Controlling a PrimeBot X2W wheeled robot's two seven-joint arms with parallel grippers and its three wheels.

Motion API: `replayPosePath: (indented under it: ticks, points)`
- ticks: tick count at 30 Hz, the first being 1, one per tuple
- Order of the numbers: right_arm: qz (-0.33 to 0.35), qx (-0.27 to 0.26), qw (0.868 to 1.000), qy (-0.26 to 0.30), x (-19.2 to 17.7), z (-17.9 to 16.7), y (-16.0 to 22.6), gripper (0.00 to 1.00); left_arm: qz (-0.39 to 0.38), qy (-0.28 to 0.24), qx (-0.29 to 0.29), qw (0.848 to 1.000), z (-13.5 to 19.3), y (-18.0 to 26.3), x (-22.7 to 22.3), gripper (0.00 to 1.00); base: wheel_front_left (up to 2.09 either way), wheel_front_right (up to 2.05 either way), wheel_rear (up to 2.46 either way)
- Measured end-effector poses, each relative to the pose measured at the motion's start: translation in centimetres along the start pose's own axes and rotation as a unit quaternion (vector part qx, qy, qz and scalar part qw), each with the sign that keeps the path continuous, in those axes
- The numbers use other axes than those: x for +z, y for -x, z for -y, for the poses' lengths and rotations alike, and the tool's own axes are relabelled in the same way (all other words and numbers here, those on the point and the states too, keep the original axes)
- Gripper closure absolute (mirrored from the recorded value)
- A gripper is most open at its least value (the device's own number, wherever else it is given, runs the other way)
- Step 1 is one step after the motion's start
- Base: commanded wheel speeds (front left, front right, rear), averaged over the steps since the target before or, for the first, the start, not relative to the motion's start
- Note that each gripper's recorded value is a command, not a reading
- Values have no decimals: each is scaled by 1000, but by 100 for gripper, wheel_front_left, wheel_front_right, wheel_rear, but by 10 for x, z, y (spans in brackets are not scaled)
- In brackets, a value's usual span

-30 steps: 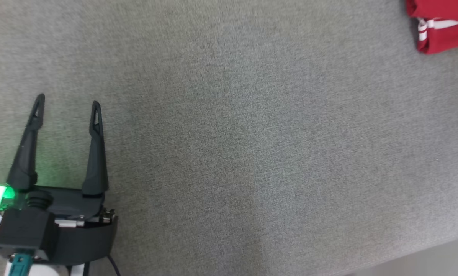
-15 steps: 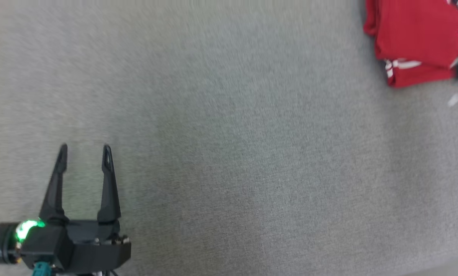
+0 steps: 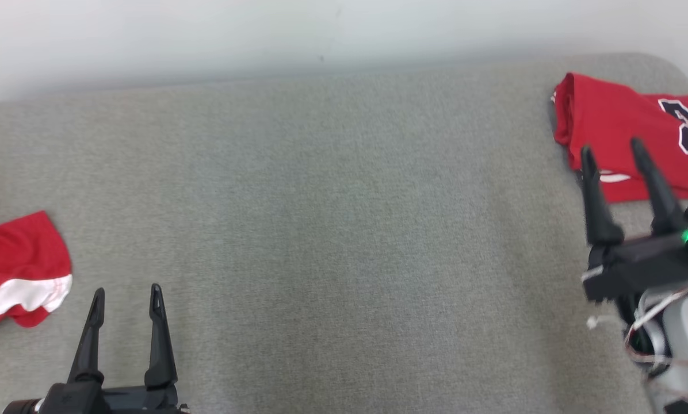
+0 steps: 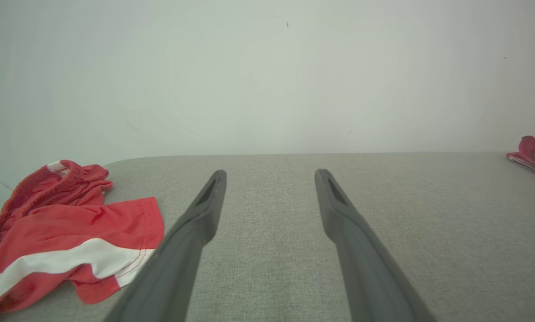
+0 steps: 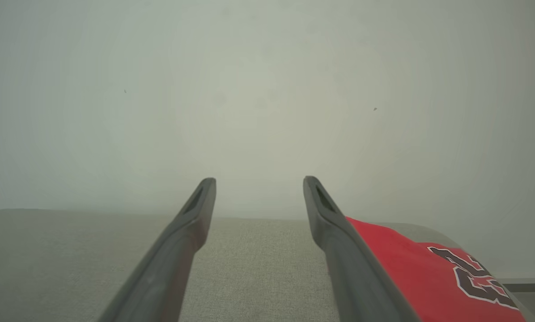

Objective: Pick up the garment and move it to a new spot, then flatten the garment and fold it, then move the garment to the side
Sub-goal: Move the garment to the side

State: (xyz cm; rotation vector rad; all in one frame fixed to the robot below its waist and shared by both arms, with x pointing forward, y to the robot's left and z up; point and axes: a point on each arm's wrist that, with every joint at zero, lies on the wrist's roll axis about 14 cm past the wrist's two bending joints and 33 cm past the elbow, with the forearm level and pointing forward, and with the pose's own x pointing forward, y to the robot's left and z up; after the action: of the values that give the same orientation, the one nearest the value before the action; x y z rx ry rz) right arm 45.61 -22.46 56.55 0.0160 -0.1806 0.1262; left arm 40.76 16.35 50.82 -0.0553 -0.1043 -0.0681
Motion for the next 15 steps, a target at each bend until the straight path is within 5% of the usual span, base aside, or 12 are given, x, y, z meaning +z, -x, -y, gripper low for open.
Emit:
replayPosePath:
  ticks: [15]
  points:
    - [-32,-9,997,-69,-21,-40,67,0,6,4,27,1000,-14,27,11,0,0,0,0]
